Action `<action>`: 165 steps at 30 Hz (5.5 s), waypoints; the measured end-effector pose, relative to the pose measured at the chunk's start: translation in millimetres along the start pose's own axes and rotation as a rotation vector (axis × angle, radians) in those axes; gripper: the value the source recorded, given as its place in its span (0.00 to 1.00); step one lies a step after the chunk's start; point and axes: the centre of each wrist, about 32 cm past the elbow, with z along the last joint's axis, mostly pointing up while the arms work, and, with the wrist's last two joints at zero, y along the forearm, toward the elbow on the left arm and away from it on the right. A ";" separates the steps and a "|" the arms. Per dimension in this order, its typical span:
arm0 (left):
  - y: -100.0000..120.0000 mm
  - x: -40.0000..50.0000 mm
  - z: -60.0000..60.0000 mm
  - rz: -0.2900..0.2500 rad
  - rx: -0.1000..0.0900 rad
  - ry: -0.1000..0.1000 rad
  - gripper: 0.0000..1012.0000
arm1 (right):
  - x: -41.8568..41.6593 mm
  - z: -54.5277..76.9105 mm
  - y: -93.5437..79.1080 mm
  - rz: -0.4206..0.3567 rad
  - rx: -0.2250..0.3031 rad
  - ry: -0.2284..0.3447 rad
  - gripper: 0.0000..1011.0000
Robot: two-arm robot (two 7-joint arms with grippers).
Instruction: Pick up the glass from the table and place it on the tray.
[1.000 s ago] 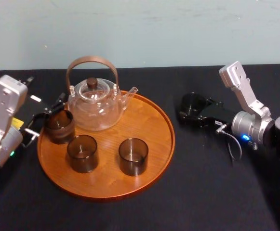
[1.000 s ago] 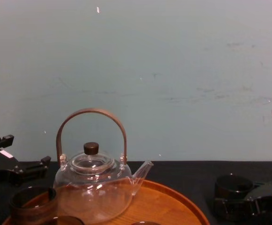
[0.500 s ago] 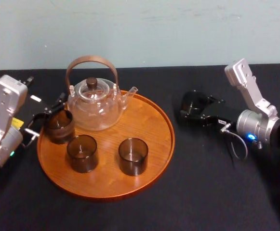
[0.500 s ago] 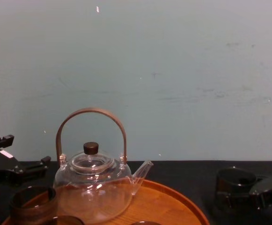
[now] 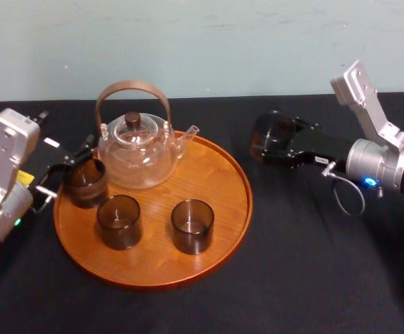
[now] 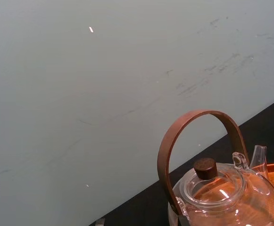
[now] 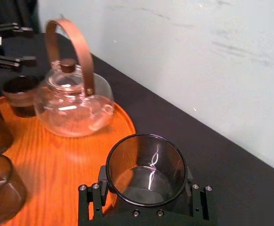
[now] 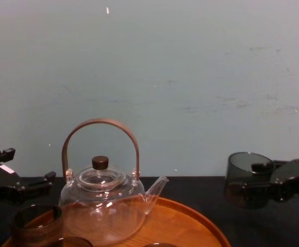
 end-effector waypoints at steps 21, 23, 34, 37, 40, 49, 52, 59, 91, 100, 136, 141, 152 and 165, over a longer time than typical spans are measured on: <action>0.0 0.0 0.0 0.000 0.000 0.000 0.99 | -1.2 14.5 39.2 0.243 0.045 -0.099 0.89; 0.0 0.0 0.0 0.000 0.000 0.000 0.99 | -2.9 12.9 45.6 0.258 0.045 -0.098 0.89; 0.0 0.0 0.0 0.000 0.000 0.000 0.99 | -10.2 3.8 67.0 0.291 0.036 -0.078 0.89; 0.0 0.0 0.0 0.000 0.000 0.000 0.99 | -11.8 0.2 70.9 0.295 0.030 -0.074 0.89; 0.0 0.0 0.0 0.000 0.000 0.000 0.99 | -12.6 -2.7 73.5 0.298 0.024 -0.070 0.89; 0.0 0.0 0.0 0.000 0.000 0.000 0.99 | -15.2 -15.6 82.9 0.297 -0.004 -0.051 0.89; 0.0 0.0 0.0 0.000 0.000 0.000 0.99 | -15.4 -17.9 84.1 0.295 -0.010 -0.048 0.90; 0.0 0.0 0.0 0.000 0.000 0.000 0.99 | -16.5 -25.1 86.7 0.289 -0.030 -0.042 0.89; 0.0 0.0 0.0 0.000 0.000 0.000 0.99 | -18.3 -27.3 87.5 0.279 -0.038 -0.044 0.99; 0.0 0.0 0.0 0.000 0.000 0.000 0.99 | -18.1 -27.2 87.2 0.280 -0.036 -0.043 0.99; 0.0 0.0 0.0 0.000 0.000 0.000 0.99 | -17.5 -37.7 -43.1 -0.016 0.164 0.034 0.99; 0.0 0.0 0.0 0.000 0.000 0.000 0.99 | -26.8 -45.8 -46.8 -0.133 0.175 0.048 0.99; 0.0 0.0 0.0 0.000 0.000 0.000 0.99 | -46.3 -70.2 -40.6 -0.309 0.171 0.029 0.99; 0.0 0.0 0.0 0.000 0.000 0.000 0.99 | -47.1 -88.1 -31.8 -0.346 0.138 0.062 0.99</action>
